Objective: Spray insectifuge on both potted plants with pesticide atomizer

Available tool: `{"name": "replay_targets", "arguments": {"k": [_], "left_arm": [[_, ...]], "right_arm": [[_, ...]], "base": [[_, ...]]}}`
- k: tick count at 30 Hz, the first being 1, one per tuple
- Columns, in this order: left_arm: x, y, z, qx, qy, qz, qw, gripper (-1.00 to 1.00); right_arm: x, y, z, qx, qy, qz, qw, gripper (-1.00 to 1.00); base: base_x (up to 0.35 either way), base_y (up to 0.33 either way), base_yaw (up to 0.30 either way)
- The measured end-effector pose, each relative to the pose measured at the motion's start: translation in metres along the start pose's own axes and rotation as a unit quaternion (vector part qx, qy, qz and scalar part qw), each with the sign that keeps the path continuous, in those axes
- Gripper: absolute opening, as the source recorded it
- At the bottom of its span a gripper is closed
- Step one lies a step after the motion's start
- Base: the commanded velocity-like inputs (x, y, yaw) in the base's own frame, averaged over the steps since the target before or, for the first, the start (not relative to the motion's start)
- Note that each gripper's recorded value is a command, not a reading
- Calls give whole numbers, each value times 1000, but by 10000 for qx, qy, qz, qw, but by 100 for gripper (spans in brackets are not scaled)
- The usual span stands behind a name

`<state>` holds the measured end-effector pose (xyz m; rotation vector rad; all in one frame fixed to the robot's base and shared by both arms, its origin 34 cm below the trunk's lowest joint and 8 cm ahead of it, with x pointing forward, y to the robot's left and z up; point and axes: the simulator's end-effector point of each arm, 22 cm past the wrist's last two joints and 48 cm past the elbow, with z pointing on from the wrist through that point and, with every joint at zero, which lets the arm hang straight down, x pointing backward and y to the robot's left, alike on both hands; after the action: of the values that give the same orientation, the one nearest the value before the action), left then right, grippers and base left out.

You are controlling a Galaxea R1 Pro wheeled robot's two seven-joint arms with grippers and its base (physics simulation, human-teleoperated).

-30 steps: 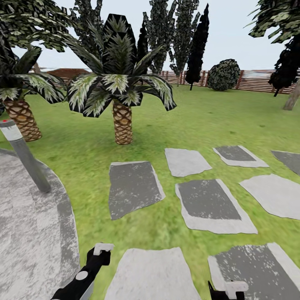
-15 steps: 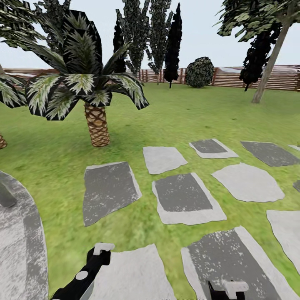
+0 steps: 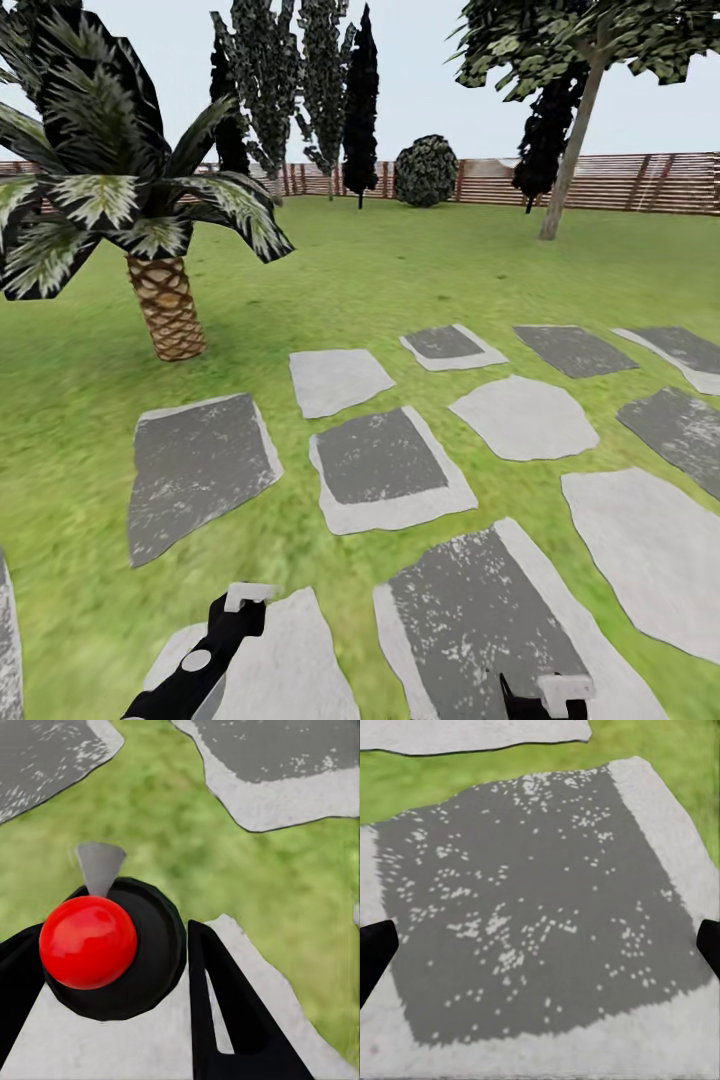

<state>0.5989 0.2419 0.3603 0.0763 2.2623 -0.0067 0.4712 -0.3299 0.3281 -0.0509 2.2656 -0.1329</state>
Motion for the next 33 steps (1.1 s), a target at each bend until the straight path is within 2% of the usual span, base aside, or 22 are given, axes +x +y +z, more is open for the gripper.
{"name": "replay_targets", "arguments": {"k": [12,33], "left_arm": [[4,0,1,0,32,-2,10000,-100],[10,-1,2,18,94,-2,10000,-100]], "right_arm": [[3,0,0,-4,34,-3,10000,100],[8,1,0,-9,88,-8,10000,100]], "base": [[6,-269,-266],[73,-269,-266]]}}
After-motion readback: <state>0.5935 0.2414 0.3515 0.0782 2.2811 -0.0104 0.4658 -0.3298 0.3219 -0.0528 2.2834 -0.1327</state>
